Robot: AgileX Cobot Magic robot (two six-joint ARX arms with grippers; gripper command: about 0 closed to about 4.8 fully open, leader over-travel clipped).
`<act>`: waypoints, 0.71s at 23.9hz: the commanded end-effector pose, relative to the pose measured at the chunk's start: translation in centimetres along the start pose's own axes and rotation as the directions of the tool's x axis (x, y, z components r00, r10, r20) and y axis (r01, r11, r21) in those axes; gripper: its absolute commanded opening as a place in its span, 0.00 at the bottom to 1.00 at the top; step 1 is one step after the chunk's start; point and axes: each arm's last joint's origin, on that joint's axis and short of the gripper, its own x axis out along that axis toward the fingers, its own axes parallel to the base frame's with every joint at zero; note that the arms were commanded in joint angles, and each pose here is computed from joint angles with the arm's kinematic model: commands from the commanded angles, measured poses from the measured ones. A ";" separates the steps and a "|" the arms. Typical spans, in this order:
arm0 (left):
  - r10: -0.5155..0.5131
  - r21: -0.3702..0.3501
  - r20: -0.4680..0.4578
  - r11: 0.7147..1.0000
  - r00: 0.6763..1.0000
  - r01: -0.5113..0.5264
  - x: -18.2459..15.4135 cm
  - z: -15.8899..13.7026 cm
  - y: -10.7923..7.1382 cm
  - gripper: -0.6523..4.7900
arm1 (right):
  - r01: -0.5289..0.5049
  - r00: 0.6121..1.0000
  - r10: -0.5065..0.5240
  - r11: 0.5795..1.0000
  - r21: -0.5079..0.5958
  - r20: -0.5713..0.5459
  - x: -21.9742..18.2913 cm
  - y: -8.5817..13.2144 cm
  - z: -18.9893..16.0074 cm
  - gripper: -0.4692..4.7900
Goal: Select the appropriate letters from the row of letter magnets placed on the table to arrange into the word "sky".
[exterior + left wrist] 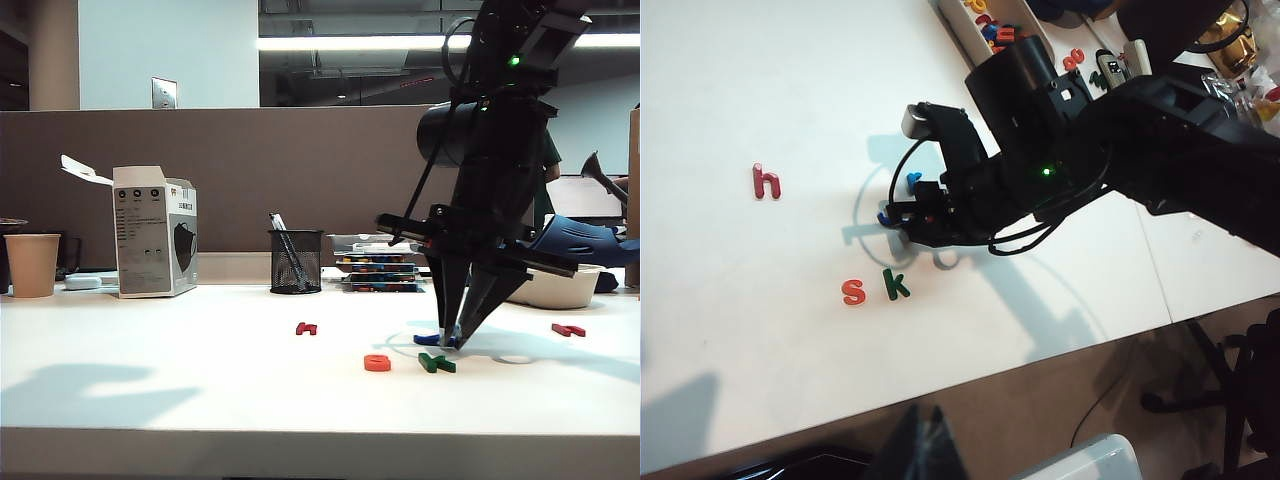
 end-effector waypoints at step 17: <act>-0.005 0.000 0.010 1.000 1.000 0.005 -0.1 0.1 0.0 0.11 | -0.099 0.988 0.094 0.995 0.030 0.126 -3.3 -0.6 0.6 0.19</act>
